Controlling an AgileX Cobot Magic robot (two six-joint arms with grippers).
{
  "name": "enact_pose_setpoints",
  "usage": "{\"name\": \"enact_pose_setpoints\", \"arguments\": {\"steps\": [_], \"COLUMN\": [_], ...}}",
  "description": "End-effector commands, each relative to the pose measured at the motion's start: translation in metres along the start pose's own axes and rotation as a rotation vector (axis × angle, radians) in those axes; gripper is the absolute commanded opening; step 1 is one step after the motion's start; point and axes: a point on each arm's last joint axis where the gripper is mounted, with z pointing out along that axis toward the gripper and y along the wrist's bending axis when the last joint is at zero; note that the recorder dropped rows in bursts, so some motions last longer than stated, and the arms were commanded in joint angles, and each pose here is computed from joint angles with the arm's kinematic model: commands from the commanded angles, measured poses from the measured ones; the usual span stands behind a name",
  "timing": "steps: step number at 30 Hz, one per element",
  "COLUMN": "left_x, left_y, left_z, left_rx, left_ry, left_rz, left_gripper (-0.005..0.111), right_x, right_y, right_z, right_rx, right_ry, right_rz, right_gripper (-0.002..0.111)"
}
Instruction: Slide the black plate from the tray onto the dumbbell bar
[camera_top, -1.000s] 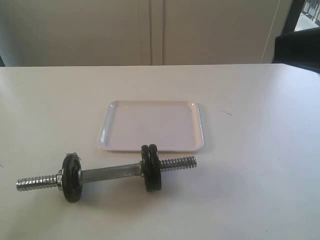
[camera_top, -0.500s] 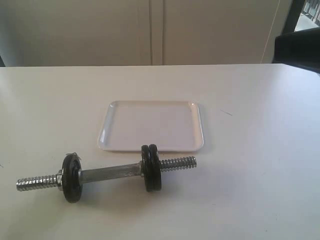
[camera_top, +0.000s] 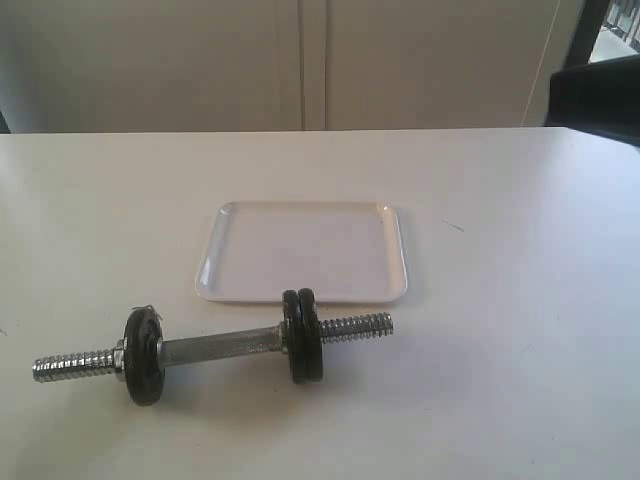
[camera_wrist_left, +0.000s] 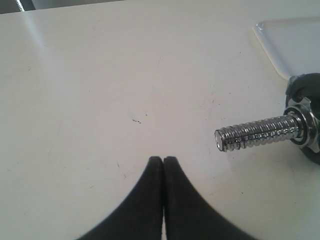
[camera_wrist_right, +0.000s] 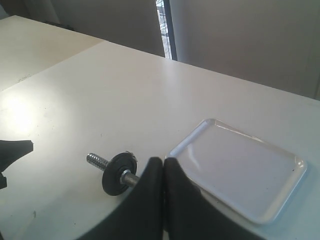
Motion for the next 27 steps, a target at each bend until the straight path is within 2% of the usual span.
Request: {"name": "enact_pose_setpoints", "arguments": {"steps": [1,6,12,18,27], "left_x": [0.000,0.000,0.000,0.000,0.000], "left_y": [0.000,0.000,0.000,0.000,0.000], "left_z": [0.000,0.000,0.000,0.000,0.000], "left_rx": [0.005,0.006,0.006,0.006,0.006], "left_ry": [-0.007,-0.007,-0.007,-0.007,-0.007], "left_rz": [-0.006,-0.005,-0.005,-0.005,-0.003], "left_gripper": [0.000,0.000,0.000,0.000,0.000], "right_x": [0.000,0.000,0.002,0.015,0.066], "right_y": [0.000,0.003,0.027,0.076,0.124], "right_z": [-0.001,0.000,-0.003,-0.064,-0.156], "right_rx": [0.004,-0.013,-0.161,-0.294,-0.264], "right_ry": [-0.007,-0.009,-0.009,-0.178,-0.499], "right_rz": [0.009,0.002,-0.062,-0.237,-0.464], "right_gripper": [0.000,0.000,0.000,0.000,0.000]}}
